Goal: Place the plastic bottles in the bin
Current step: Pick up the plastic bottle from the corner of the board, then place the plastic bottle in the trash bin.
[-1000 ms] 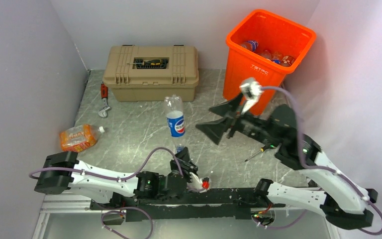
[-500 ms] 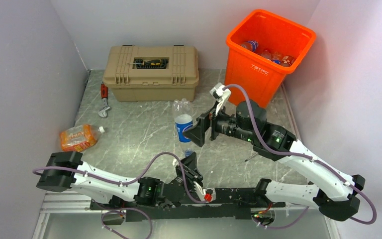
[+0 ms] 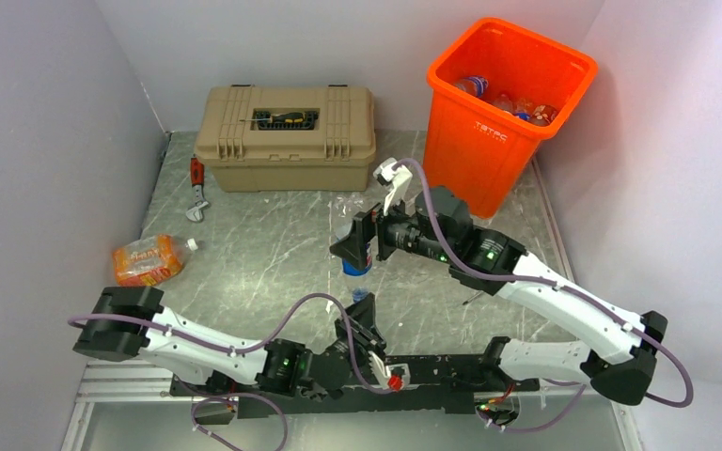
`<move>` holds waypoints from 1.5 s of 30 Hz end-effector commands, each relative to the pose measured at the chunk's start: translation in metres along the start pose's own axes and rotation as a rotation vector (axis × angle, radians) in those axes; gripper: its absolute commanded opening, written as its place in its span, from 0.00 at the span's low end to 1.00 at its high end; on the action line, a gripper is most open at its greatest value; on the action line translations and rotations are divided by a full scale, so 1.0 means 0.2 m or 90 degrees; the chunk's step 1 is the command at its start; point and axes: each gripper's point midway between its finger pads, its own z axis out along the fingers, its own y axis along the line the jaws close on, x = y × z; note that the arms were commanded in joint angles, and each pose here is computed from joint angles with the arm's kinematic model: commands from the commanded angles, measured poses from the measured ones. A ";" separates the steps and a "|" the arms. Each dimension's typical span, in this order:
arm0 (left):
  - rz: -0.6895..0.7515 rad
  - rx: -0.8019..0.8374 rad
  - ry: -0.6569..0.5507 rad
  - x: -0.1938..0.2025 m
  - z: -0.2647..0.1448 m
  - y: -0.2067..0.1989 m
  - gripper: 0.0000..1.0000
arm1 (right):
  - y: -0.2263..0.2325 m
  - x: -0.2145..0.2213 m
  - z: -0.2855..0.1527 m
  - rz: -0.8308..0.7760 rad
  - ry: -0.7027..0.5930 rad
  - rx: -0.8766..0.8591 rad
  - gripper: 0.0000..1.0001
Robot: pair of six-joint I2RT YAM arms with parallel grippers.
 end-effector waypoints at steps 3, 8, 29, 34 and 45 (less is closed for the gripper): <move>-0.034 -0.040 0.004 -0.03 0.00 0.08 0.00 | 0.02 -0.05 0.06 -0.008 -0.033 -0.021 0.63; -0.070 -0.078 0.012 -0.02 -0.02 0.14 0.85 | 0.01 -0.13 -0.03 -0.023 -0.059 0.007 0.37; -0.489 -0.216 0.090 0.47 -0.27 0.75 0.99 | -0.43 -1.71 -1.17 -0.225 -0.620 0.644 0.39; -0.639 -0.326 0.106 0.77 -0.38 0.90 0.99 | -0.69 -1.82 -1.14 -0.195 -0.657 0.708 0.38; -0.625 -0.310 0.206 0.85 -0.37 0.79 0.99 | -1.55 -1.79 -1.04 -0.071 -0.627 0.791 0.41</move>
